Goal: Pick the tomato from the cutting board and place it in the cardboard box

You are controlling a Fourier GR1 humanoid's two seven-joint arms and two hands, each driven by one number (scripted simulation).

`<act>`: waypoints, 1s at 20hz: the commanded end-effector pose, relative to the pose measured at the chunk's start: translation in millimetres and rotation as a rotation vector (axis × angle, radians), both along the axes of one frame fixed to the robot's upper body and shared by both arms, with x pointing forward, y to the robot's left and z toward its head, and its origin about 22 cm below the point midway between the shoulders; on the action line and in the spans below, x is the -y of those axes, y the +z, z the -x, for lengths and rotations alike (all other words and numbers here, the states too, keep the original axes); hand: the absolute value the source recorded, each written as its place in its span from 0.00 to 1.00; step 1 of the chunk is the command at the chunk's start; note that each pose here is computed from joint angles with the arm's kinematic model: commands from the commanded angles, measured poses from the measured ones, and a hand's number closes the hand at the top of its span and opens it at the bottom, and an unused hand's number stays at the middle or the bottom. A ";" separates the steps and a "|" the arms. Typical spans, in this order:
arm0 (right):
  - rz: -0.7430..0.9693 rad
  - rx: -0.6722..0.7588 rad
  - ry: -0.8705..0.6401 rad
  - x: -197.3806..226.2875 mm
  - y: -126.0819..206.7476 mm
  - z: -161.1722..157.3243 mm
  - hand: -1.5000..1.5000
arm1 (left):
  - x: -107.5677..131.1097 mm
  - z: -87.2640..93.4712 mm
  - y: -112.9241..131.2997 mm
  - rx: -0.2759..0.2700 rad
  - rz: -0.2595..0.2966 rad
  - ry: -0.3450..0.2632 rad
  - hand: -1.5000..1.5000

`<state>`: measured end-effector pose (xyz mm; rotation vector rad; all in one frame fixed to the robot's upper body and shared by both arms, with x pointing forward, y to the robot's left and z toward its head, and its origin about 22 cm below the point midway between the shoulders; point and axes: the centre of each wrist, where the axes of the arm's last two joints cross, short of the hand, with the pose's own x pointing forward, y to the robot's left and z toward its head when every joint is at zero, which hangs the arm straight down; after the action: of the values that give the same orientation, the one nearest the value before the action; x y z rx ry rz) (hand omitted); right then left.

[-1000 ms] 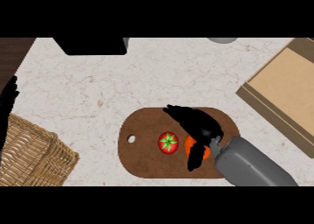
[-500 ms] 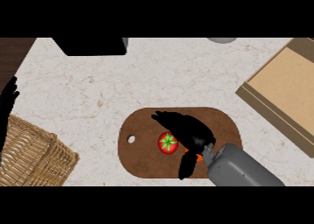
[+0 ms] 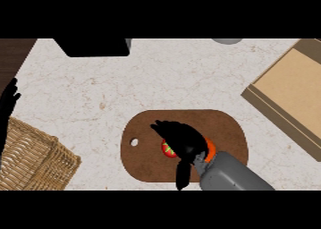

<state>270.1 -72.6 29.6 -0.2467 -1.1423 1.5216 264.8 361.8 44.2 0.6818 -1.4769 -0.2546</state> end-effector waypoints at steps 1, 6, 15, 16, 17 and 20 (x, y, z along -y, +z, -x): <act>0.052 -0.036 -0.009 16.3 -15.5 1.9 0.00 | 5.0 2.9 -28.8 -0.099 0.053 0.046 0.50; 0.032 0.176 -0.029 -6.1 -5.1 -15.7 1.00 | 9.7 -3.3 -15.5 -0.101 0.065 0.031 0.50; 0.071 0.376 -0.126 73.0 -16.4 -35.3 1.00 | -4.7 16.9 -32.9 -0.098 0.044 0.064 0.50; 0.109 0.379 -0.186 127.5 -16.4 -43.6 1.00 | 1.9 16.8 -28.2 -0.104 0.058 0.080 0.50; 0.141 0.401 -0.240 167.7 -8.7 -48.5 1.00 | -5.2 15.2 -19.1 -0.085 0.056 0.097 0.50; 0.249 0.393 -0.384 255.0 2.3 -46.5 1.00 | -21.3 27.2 -15.8 -0.086 0.033 0.134 0.50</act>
<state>316.7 -226.2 8.8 -0.7495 -1.2191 1.3641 248.6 376.3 44.0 0.7383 -1.4315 -0.1890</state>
